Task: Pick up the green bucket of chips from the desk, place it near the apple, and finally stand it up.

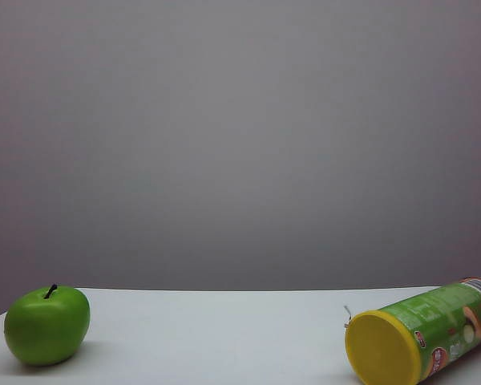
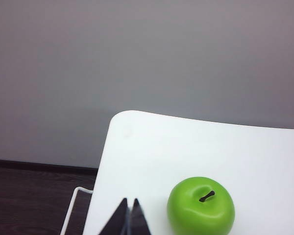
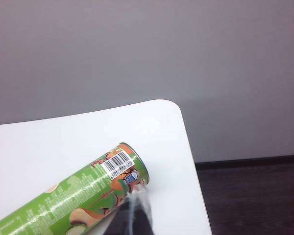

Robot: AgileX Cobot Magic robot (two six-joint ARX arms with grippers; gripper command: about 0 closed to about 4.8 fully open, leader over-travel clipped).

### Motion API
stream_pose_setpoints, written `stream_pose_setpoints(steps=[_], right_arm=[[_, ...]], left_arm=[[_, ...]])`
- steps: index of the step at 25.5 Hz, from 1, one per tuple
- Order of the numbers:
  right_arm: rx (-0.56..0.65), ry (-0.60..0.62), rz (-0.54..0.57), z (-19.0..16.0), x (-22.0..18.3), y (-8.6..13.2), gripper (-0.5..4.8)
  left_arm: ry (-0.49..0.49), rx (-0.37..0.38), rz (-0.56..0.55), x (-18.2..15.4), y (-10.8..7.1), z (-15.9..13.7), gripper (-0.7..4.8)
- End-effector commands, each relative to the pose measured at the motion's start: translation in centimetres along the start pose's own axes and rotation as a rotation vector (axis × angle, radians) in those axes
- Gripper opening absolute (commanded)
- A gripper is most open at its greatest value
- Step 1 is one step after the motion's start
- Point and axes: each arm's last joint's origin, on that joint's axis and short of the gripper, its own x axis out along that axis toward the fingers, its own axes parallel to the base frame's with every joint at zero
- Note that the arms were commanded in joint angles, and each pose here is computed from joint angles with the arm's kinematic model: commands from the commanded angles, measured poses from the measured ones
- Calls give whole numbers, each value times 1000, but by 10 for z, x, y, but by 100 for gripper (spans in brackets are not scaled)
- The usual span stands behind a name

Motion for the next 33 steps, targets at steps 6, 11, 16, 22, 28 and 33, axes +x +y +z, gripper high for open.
stream_pose_setpoints(steps=[6, 11, 16, 22, 28, 33], right_arm=[[4, -4, 2, -1, 1, 0, -1], [13, -11, 5, 0, 1, 0, -1], [17, -107, 22, 10, 0, 2, -1], [29, -166, -18, 32, -7, 3, -5], [46, -282, -73, 75, -7, 6, -5], [-72, -335, -85, 109, -2, 11, -5]], left_arm=[[-13, 0, -9, 0, 0, 2, -5], [-27, -33, -60, -2, -2, 7, -5], [-122, -51, -34, -10, -2, 31, -5], [-181, -80, -42, -23, -5, 75, -5], [-87, 76, -251, -16, -16, 140, -5], [53, 90, -348, -3, -21, 169, -5]])
